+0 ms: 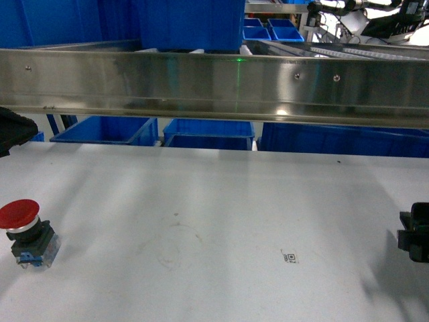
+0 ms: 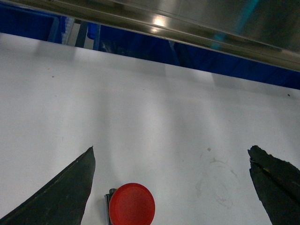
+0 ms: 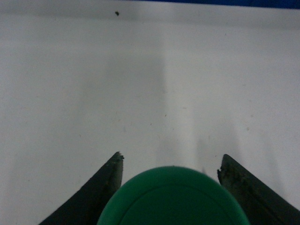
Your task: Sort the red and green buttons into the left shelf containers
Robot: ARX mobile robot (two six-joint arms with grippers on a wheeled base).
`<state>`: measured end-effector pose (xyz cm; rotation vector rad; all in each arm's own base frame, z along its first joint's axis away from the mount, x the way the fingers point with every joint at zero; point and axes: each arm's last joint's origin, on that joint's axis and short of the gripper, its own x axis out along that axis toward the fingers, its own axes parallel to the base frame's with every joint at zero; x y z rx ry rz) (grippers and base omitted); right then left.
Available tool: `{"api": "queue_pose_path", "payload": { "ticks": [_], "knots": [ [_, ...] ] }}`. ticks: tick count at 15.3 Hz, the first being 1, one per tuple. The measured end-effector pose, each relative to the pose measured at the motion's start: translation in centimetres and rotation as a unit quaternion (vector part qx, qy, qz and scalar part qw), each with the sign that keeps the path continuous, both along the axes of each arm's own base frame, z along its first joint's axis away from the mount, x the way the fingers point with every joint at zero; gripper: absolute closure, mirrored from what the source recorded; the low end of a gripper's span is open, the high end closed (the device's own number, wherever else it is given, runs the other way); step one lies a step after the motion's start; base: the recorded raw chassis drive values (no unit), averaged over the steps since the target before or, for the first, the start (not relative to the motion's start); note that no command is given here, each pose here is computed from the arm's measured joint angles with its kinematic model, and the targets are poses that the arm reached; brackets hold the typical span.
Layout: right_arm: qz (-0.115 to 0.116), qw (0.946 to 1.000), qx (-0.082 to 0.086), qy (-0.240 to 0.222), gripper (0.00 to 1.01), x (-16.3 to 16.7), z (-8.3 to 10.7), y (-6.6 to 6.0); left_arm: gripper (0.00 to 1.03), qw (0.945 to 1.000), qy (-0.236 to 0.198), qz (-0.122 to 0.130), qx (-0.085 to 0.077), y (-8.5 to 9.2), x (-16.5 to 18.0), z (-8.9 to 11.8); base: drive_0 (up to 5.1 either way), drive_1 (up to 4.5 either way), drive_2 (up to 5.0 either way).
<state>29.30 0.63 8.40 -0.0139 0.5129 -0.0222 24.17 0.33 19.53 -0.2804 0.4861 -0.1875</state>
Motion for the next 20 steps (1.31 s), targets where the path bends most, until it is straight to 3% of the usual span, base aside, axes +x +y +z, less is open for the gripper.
{"api": "queue_pose_path", "payload": {
  "ticks": [3, 7, 9, 12, 13, 15, 16, 17, 18, 20],
  "knots": [
    [0.0, 1.0, 0.0, 0.001, 0.63, -0.1, -0.2, 0.0, 0.05, 1.0, 0.0, 0.0, 0.0, 0.0, 0.0, 0.0, 0.0, 0.0, 0.0],
    [0.0, 0.9999, 0.0, -0.012, 0.64, -0.1, 0.1, 0.0, 0.05, 1.0, 0.0, 0.0, 0.0, 0.0, 0.0, 0.0, 0.0, 0.0, 0.0],
    [0.004, 0.9996, 0.002, -0.029, 0.64, -0.4, 1.5, 0.2, 0.05, 1.0, 0.0, 0.0, 0.0, 0.0, 0.0, 0.0, 0.0, 0.0, 0.0],
    [0.027, 0.9958, -0.006, -0.087, 0.64, -3.1, 6.9, 0.5, 0.05, 1.0, 0.0, 0.0, 0.0, 0.0, 0.0, 0.0, 0.0, 0.0, 0.0],
    [0.046, 0.9914, -0.01, -0.123, 0.64, -4.5, 9.7, 0.7, 0.05, 1.0, 0.0, 0.0, 0.0, 0.0, 0.0, 0.0, 0.0, 0.0, 0.0],
    [0.083, 0.9757, 0.006, -0.203, 0.64, -8.0, 15.2, 0.7, 0.05, 1.0, 0.0, 0.0, 0.0, 0.0, 0.0, 0.0, 0.0, 0.0, 0.0],
    [0.084, 0.9694, 0.006, -0.231, 0.64, -8.8, 16.4, 0.7, 0.05, 1.0, -0.001, 0.0, 0.0, 0.0, 0.0, 0.0, 0.0, 0.0, 0.0],
    [0.084, 0.9691, 0.006, -0.232, 0.64, -8.8, 16.5, 0.7, 0.05, 0.9996, -0.025, -0.008, 0.004, -0.3, 0.3, 0.0, 0.0, 0.0, 0.0],
    [0.084, 0.9738, 0.007, -0.211, 0.64, -8.5, 15.8, 0.7, 0.05, 0.9991, -0.036, -0.011, 0.022, -0.6, 1.2, -0.8, 0.0, 0.0, 0.0],
    [0.084, 0.9751, 0.008, -0.205, 0.64, -8.4, 15.5, 0.7, 0.05, 0.9975, 0.03, -0.009, 0.064, -0.5, 2.6, -5.0, 0.0, 0.0, 0.0]
  ]
}}
